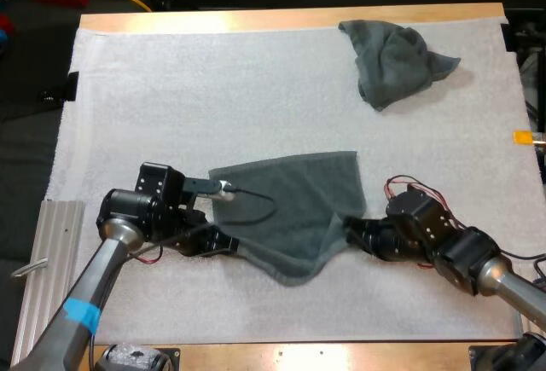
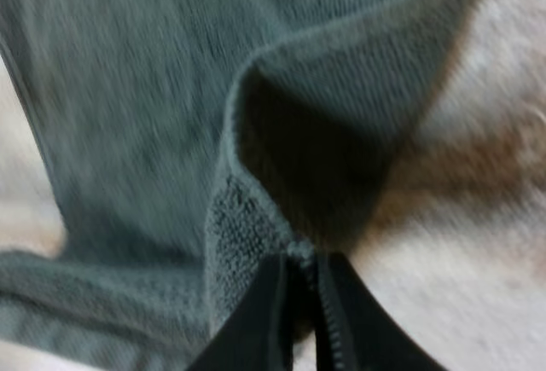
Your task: Pick towel from pile, fold and stack
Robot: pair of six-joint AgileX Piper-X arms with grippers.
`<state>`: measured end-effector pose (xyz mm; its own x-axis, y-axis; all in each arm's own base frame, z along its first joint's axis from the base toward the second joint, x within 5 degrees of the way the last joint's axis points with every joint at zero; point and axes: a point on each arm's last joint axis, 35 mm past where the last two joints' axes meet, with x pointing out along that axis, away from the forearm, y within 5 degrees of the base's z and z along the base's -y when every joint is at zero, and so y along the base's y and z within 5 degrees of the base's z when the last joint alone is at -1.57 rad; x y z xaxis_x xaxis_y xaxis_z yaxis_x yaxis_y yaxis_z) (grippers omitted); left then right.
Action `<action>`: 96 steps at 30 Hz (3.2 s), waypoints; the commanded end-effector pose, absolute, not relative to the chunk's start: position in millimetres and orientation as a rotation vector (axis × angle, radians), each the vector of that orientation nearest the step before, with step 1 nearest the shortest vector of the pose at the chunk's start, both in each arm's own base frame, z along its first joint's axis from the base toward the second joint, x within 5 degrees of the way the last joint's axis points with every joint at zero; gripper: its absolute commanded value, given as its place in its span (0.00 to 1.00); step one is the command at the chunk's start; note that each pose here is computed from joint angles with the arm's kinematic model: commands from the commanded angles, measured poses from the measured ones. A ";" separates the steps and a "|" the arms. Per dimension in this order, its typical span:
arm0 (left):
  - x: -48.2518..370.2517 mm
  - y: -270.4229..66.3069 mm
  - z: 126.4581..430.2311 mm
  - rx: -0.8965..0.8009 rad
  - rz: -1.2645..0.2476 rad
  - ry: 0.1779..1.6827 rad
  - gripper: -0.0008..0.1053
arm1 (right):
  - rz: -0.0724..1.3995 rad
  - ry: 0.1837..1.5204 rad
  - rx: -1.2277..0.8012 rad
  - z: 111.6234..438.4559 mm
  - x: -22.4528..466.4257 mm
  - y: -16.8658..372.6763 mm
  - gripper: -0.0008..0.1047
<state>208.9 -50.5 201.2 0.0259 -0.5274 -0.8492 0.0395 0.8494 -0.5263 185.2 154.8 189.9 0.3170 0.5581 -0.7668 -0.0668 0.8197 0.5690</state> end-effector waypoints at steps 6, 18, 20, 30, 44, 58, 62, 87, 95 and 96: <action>227.4 -52.8 177.2 -0.469 -0.420 1.526 0.01 | 0.399 1.127 0.660 185.4 218.8 138.1 0.01; 250.6 -51.0 173.8 -0.426 -0.257 1.358 0.01 | 0.367 1.070 0.780 167.6 246.6 131.7 0.01; 253.1 -50.6 174.2 -0.420 -0.234 1.335 0.01 | 0.371 1.054 0.798 164.8 250.7 132.8 0.01; 271.7 -49.7 173.0 -0.380 -0.161 1.184 0.01 | 0.344 0.965 0.904 147.4 269.4 140.2 0.01; 275.7 -48.8 170.0 -0.353 -0.129 1.161 0.28 | 0.328 0.870 0.939 145.6 278.1 142.1 0.07; 268.6 -52.4 182.2 -0.404 -0.267 1.169 0.62 | 0.572 0.675 0.895 170.1 285.8 148.9 0.67; 257.4 -50.7 206.5 -0.372 -0.299 1.110 0.62 | 0.605 0.705 0.878 172.5 282.9 149.1 0.67; 138.8 -37.5 312.4 -0.465 -0.461 0.888 0.62 | 0.537 0.883 0.511 233.2 210.1 112.9 0.67; 109.3 -33.7 322.2 -0.474 -0.487 0.852 0.62 | 0.483 0.902 0.372 250.6 187.5 99.2 0.67; 108.4 -33.6 322.3 -0.474 -0.487 0.853 0.62 | 0.473 0.904 0.351 253.6 186.9 98.4 0.67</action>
<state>109.9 -33.5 320.6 0.5682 -0.5701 -0.5934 0.2116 0.7981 -0.5641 187.1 99.7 249.1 0.5188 0.5388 -0.6638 -0.2309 0.8359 0.4980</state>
